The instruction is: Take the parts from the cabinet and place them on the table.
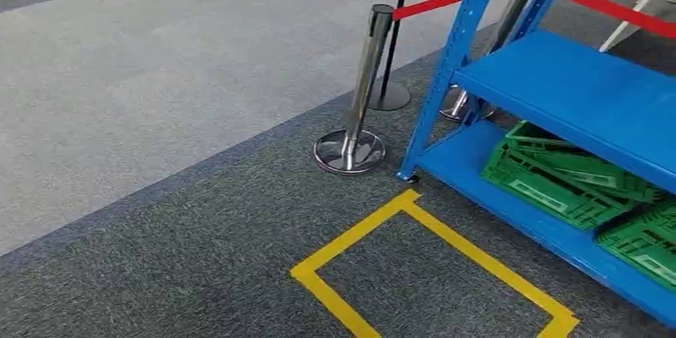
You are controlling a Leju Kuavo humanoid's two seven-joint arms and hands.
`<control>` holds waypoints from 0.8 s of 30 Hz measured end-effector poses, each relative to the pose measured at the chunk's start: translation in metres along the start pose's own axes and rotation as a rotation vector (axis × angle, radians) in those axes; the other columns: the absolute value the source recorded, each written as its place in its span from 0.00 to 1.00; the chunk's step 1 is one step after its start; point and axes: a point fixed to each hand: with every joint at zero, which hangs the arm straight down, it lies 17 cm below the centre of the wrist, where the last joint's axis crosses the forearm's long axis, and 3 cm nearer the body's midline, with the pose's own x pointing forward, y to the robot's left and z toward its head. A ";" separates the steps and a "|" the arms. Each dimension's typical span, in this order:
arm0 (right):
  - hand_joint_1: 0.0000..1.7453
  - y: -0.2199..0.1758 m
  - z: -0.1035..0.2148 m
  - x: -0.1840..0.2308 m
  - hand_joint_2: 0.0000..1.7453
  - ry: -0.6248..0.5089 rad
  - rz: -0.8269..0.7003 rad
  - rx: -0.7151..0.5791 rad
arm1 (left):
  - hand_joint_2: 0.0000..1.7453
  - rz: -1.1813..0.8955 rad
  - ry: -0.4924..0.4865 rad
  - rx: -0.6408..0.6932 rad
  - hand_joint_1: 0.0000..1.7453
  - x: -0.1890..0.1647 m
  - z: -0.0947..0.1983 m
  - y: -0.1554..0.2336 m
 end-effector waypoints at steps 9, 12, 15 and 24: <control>0.00 -0.005 0.000 0.007 0.00 -0.033 -0.060 -0.007 | 0.00 -0.076 0.045 0.004 0.00 -0.013 0.001 0.007; 0.00 -0.004 0.000 0.004 0.00 -0.019 -0.067 -0.009 | 0.00 -0.081 0.028 -0.010 0.00 -0.009 0.001 0.004; 0.00 -0.004 0.000 -0.006 0.00 0.016 -0.073 -0.011 | 0.00 -0.082 -0.008 -0.036 0.00 -0.001 0.001 -0.004; 0.00 -0.004 0.001 -0.011 0.00 0.032 -0.128 -0.028 | 0.00 -0.133 -0.045 -0.052 0.00 0.000 0.004 -0.003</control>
